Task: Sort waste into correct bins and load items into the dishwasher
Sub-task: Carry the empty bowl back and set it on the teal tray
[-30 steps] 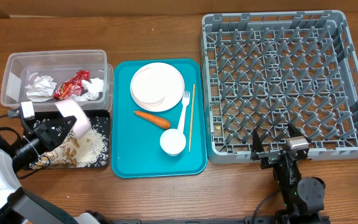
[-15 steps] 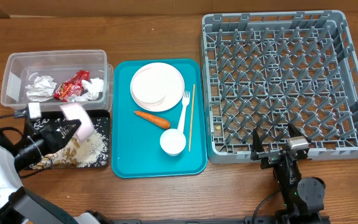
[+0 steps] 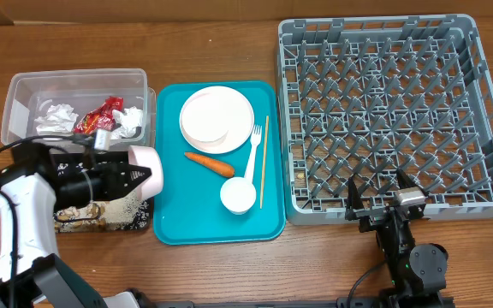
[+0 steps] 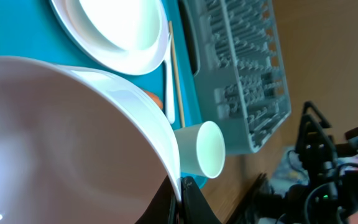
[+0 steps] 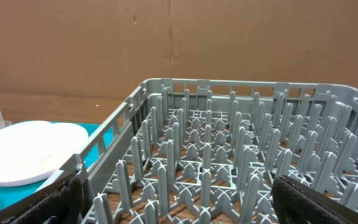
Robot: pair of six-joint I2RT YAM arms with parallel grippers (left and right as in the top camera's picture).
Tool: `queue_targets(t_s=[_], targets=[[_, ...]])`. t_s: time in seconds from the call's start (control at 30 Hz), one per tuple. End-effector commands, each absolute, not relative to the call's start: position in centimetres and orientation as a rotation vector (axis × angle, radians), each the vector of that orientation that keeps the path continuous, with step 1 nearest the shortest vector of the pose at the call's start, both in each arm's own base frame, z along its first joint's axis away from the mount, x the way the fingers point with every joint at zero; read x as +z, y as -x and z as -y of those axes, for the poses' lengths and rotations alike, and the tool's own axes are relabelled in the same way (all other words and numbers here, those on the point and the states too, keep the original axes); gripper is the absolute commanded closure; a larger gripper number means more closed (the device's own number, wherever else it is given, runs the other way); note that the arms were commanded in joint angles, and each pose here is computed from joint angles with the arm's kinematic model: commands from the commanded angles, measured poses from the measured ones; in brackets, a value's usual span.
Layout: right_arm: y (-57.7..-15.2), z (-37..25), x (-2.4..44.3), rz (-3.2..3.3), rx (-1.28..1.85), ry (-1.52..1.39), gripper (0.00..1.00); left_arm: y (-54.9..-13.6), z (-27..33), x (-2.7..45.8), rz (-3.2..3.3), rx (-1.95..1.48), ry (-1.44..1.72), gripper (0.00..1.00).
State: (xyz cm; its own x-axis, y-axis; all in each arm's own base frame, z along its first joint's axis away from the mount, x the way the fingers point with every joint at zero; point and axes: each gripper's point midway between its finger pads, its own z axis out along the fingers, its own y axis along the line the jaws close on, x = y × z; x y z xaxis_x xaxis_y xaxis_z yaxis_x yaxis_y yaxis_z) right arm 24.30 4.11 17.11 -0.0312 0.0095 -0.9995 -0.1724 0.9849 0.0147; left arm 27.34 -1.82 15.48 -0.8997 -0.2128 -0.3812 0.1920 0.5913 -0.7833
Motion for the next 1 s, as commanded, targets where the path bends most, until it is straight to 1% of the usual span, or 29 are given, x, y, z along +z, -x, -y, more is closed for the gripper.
queue_targets(t_s=[0.0,0.33,0.43,0.53,0.73,0.97], targets=[[-24.3,-4.3,16.9,-1.593,0.157,0.131,0.00,-27.3,2.7,13.3,-2.558,-1.183,0.085,0.96],[-24.3,-4.3,16.9,-1.593,0.157,0.131,0.00,-28.6,6.1,10.6,-2.759,-0.948,0.017,0.96],[-24.3,-4.3,16.9,-1.593,0.157,0.131,0.00,-28.8,6.3,9.2,-2.853,-0.757,0.069,0.96],[-24.3,-4.3,16.9,-1.593,0.157,0.131,0.00,-28.7,6.7,8.4,-2.901,-0.636,0.073,0.96],[-24.3,-4.3,16.9,-1.593,0.157,0.131,0.00,-28.3,9.3,8.1,-2.924,-0.574,-0.027,0.96],[-24.3,-4.3,16.9,-1.593,0.157,0.131,0.00,-27.9,10.8,7.8,-2.941,-0.479,-0.106,0.95]])
